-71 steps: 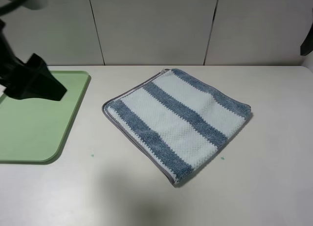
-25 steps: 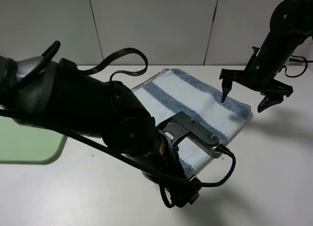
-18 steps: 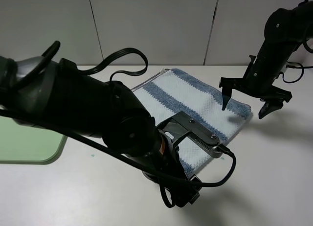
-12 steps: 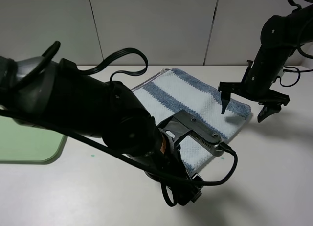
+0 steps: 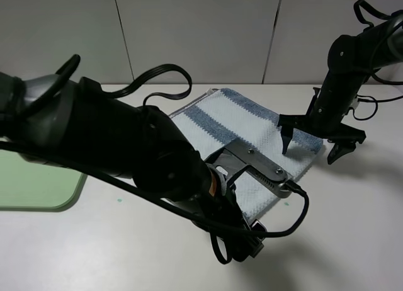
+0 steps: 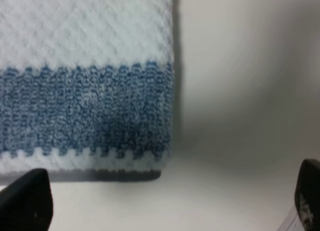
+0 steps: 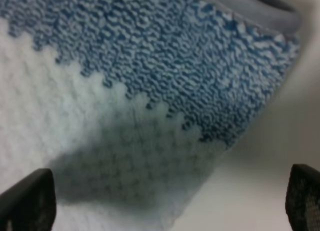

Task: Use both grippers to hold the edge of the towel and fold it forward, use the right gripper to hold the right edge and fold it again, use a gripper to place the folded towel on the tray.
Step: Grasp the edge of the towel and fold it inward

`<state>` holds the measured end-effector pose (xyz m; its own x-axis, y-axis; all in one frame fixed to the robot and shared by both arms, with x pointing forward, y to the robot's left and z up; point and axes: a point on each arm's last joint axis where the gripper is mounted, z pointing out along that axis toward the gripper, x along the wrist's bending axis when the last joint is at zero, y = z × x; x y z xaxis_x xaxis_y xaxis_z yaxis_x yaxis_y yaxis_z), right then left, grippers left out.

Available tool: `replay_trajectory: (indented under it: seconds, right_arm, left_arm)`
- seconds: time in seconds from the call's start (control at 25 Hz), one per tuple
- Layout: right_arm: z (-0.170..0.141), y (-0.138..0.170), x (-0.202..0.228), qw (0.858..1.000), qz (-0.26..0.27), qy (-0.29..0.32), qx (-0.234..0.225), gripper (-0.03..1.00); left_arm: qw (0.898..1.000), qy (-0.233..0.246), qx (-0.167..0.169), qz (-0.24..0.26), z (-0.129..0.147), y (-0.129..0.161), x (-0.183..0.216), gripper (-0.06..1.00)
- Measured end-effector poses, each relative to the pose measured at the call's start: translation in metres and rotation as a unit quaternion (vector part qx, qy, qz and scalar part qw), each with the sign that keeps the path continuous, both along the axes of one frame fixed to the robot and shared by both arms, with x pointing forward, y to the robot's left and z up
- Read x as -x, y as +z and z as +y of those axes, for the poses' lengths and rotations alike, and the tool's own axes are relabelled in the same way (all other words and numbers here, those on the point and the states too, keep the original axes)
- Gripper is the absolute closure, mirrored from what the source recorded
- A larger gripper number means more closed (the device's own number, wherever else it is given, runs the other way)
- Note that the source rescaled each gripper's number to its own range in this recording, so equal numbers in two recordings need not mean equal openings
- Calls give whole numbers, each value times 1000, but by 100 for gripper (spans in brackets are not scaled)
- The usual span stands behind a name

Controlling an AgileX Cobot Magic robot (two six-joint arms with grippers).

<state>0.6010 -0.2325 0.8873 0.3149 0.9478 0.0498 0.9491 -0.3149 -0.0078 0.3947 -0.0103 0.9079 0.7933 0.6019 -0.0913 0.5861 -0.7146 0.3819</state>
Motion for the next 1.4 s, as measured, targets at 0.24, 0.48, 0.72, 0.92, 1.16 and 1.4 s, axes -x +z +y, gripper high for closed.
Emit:
replay_trajectory:
  seconds: [0.24, 0.48, 0.72, 0.92, 1.16, 1.4]
  right_arm:
    - [0, -4, -1, 1000, -1, -2, -2, -3]
    - [1, -4, -2, 1000, -4, 9, -2, -3]
    - [1, -4, -2, 1000, -6, 9, -4, -3]
    - [2, -4, -3, 1000, -14, 7, -7, -3]
    - [2, -4, -3, 1000, -14, 7, -8, -3]
    - [2, -4, -4, 1000, -16, 8, -10, -3]
  left_arm:
    - [1000, 0, -15, 8, -11, -17, -6, -2]
    - [999, -11, -32, 5, -29, -15, -16, -2]
    - [997, -24, -72, 9, -43, -19, -25, -2]
    - [995, -25, -99, 21, -43, -32, -25, -2]
    - [993, -29, -113, 24, -42, -42, -25, 3]
    - [992, -28, -119, 21, -43, -45, -27, 17]
